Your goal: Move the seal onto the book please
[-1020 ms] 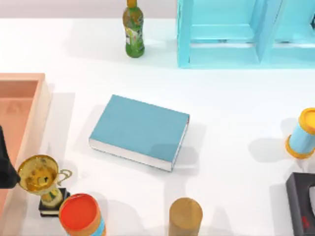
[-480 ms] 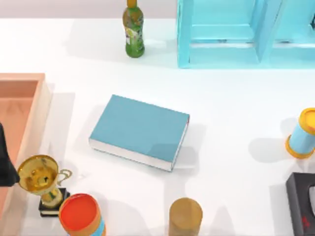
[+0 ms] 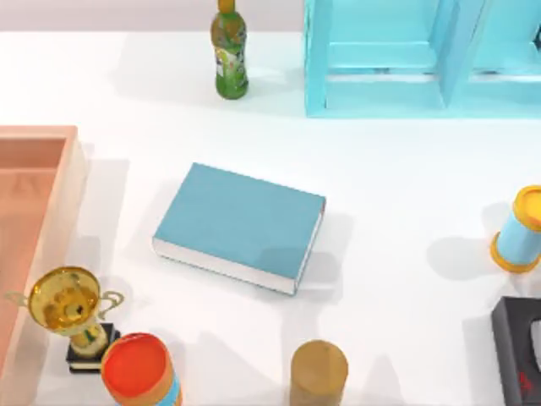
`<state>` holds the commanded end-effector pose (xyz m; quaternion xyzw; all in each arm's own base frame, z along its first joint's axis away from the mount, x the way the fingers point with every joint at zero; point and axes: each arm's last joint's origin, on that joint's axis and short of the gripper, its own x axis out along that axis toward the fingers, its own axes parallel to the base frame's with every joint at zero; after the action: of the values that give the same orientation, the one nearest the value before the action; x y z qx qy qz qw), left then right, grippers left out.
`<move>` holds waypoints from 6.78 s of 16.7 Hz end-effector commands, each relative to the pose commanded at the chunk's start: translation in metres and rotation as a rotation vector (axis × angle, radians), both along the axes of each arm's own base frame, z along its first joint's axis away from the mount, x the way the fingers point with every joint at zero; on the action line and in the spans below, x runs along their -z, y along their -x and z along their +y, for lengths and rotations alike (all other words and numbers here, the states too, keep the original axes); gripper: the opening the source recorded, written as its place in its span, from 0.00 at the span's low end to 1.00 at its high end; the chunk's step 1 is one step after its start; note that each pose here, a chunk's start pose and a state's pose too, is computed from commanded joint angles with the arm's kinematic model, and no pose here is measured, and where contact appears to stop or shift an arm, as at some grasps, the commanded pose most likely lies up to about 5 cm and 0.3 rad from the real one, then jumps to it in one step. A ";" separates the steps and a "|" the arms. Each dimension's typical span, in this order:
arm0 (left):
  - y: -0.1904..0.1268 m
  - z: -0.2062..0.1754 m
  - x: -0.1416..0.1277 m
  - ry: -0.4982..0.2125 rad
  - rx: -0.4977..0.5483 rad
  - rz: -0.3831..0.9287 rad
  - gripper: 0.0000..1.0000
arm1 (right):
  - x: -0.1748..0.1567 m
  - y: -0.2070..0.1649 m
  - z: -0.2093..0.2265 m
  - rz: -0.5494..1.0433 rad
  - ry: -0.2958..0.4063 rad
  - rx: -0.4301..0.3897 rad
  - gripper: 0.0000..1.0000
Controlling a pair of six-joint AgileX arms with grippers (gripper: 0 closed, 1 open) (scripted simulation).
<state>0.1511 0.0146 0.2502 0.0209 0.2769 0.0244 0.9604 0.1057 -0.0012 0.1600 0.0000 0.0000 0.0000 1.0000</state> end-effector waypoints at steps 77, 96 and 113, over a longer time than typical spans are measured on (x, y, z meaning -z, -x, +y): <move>-0.188 -0.067 -0.032 0.055 0.029 0.990 0.00 | 0.000 0.000 0.000 0.000 0.000 0.000 1.00; -0.222 -0.253 0.056 0.058 0.025 1.006 0.00 | 0.000 0.000 0.000 0.000 0.000 0.000 1.00; -0.222 -0.254 0.052 0.059 0.025 1.005 0.45 | 0.000 0.000 0.000 0.000 0.000 0.000 1.00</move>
<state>0.3732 -0.2397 0.1980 0.0065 0.7056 -0.0082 0.7085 0.1057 -0.0012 0.1600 0.0000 0.0000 0.0000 1.0000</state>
